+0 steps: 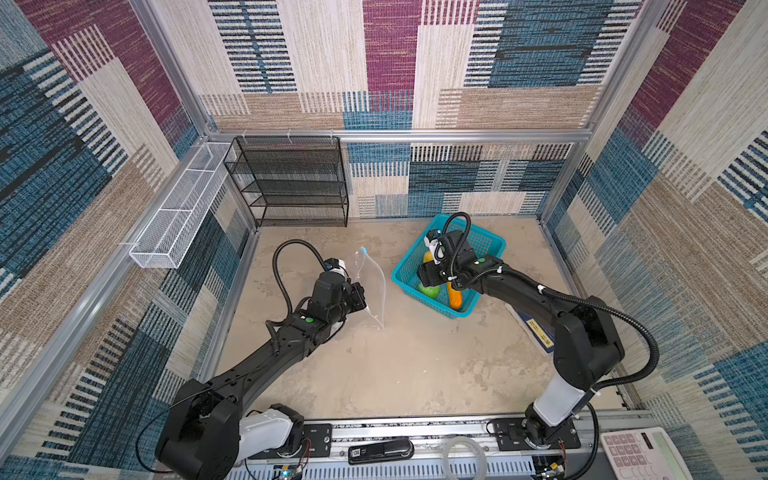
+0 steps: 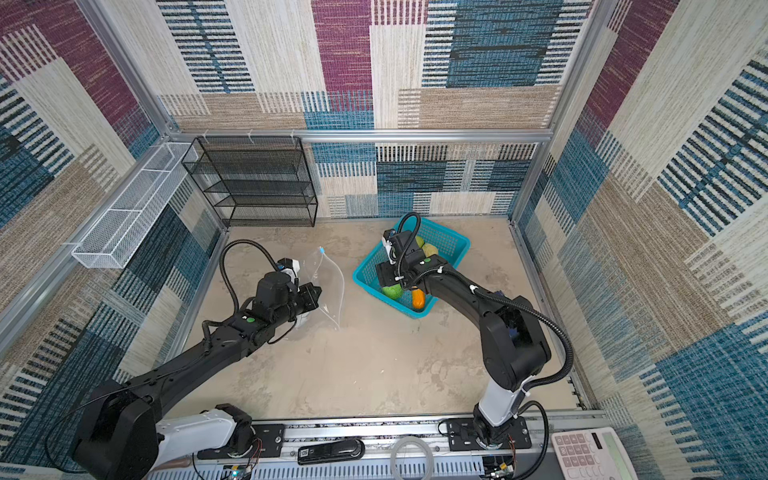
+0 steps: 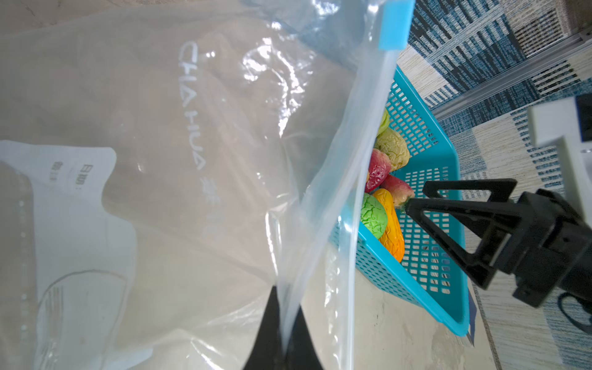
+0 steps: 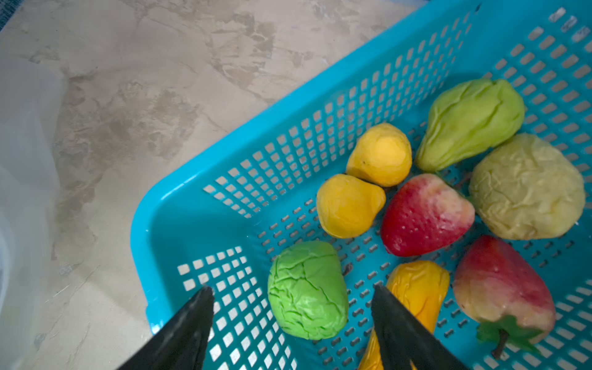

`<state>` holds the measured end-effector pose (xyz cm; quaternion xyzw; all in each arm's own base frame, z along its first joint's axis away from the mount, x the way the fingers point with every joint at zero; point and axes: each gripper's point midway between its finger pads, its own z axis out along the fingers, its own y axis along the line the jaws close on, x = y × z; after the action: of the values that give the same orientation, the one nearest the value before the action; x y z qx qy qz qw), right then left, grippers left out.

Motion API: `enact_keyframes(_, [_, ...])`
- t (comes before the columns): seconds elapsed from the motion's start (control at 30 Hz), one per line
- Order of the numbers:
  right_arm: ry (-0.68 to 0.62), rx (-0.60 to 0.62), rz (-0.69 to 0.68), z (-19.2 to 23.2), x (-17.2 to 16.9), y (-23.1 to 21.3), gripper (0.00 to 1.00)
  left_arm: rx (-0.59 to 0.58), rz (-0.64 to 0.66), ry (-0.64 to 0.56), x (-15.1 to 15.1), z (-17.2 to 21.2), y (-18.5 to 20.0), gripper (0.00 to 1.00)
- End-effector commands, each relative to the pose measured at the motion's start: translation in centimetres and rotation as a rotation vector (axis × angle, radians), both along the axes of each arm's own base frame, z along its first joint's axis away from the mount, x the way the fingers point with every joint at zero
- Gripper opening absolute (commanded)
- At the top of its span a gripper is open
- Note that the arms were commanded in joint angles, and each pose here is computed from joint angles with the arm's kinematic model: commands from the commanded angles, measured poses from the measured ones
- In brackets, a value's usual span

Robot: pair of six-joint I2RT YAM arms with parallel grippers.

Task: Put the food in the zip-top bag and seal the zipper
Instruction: 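Reach the right gripper into the teal basket and grasp the green chayote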

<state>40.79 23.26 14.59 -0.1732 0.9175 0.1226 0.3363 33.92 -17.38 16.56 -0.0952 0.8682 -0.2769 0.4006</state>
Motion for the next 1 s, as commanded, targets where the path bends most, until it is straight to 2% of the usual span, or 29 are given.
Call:
enact_keyframes(0.0, [0.010,0.021,-0.039,-1.0,0.5,-0.4,0.81,-0.013,0.019,-0.017,0.1,0.4,0.3,0.00])
enact_keyframes(0.5, [0.131,-0.023,-0.081,-7.8,1.0,-0.4,0.86,-0.021,0.013,-0.007,-0.3,0.3,0.2,0.00])
enact_keyframes(0.87, [0.160,-0.051,-0.112,-9.7,0.8,-1.3,0.82,-0.026,0.021,-0.019,-0.5,0.5,0.5,0.00])
enact_keyframes(0.97, [0.160,-0.043,-0.113,-9.6,0.7,-1.3,0.76,-0.028,0.021,-0.014,-0.5,0.3,0.4,0.00])
